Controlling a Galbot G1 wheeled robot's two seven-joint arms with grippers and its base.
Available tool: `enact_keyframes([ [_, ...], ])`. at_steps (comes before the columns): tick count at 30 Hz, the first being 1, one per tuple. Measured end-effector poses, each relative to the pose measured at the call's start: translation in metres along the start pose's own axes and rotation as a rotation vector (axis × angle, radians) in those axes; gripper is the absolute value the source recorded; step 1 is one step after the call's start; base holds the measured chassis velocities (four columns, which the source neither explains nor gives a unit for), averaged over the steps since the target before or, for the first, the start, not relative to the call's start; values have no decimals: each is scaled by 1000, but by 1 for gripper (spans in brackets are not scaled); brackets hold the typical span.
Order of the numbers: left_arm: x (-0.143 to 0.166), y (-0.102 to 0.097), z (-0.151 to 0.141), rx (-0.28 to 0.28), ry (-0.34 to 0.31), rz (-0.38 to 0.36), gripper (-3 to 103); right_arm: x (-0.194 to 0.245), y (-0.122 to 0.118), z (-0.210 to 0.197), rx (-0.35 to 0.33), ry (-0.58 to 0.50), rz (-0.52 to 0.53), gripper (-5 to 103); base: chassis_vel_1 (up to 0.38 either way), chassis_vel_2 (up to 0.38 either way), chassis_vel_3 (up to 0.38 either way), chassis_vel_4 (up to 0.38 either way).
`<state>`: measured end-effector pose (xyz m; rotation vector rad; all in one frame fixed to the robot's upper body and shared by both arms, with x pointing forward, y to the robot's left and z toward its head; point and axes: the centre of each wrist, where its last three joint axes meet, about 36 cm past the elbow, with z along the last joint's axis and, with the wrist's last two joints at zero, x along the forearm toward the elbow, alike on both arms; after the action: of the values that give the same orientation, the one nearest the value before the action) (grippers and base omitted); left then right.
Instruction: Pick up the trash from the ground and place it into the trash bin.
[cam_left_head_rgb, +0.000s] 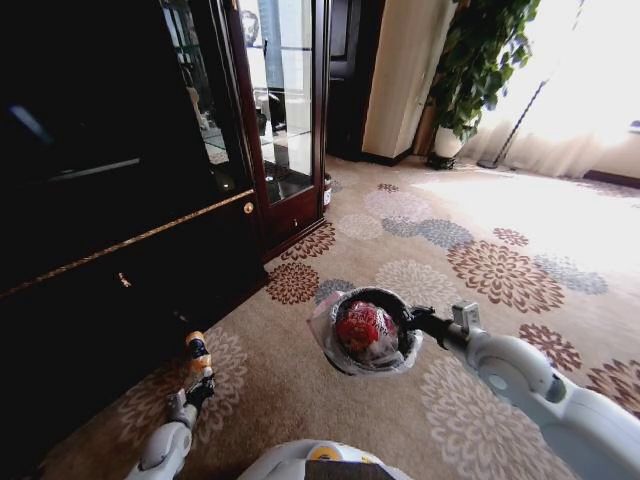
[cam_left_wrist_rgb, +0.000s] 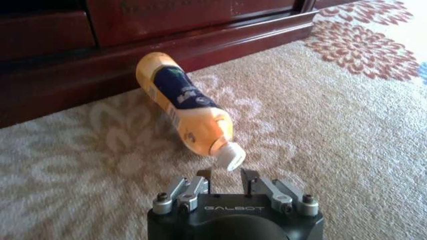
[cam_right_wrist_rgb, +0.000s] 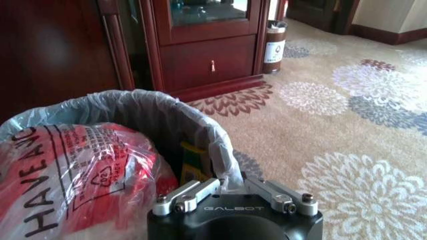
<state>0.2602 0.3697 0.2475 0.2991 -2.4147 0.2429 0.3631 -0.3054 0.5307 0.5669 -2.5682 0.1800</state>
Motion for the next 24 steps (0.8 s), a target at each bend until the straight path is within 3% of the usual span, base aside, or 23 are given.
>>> enact_keyframes([
  [1, 3, -3, -3, 13, 6, -13, 34, 0, -1, 0, -1, 1, 1, 1, 0, 0, 0, 0],
  [2, 9, -10, -15, 65, 11, -66, 39, -1, -2, 1, -2, 2, 2, 1, 0, 0, 0, 0],
  [3, 9, -10, -15, 65, 11, -66, 39, -1, -2, 1, -2, 2, 2, 1, 0, 0, 0, 0],
  [6, 7, -19, -40, 173, 22, -156, 55, -5, -3, 3, -5, 5, -2, 1, 0, 0, 0, 0],
  [7, 7, -19, -40, 173, 22, -156, 55, -5, -3, 3, -5, 5, -2, 1, 0, 0, 0, 0],
  [9, -8, -13, -55, 201, 1, -199, 66, -10, -1, 5, -4, 10, -16, 1, 0, 0, 0, 0],
  [13, -34, 0, -77, 210, -25, -202, 82, -15, -1, 3, 7, 18, -25, 1, 0, 0, 0, 0],
  [15, -41, 2, -81, 211, -31, -203, 82, -15, -2, 3, 11, 20, -27, 1, 0, 0, 0, 0],
  [18, -64, 2, -103, 225, -47, -192, 97, -18, -5, -2, 29, 26, -30, 1, 0, 0, 0, 0],
  [24, -90, -14, -128, 294, -8, -217, 100, -22, -9, -8, 43, 32, -34, 1, 0, 0, 0, 0],
])
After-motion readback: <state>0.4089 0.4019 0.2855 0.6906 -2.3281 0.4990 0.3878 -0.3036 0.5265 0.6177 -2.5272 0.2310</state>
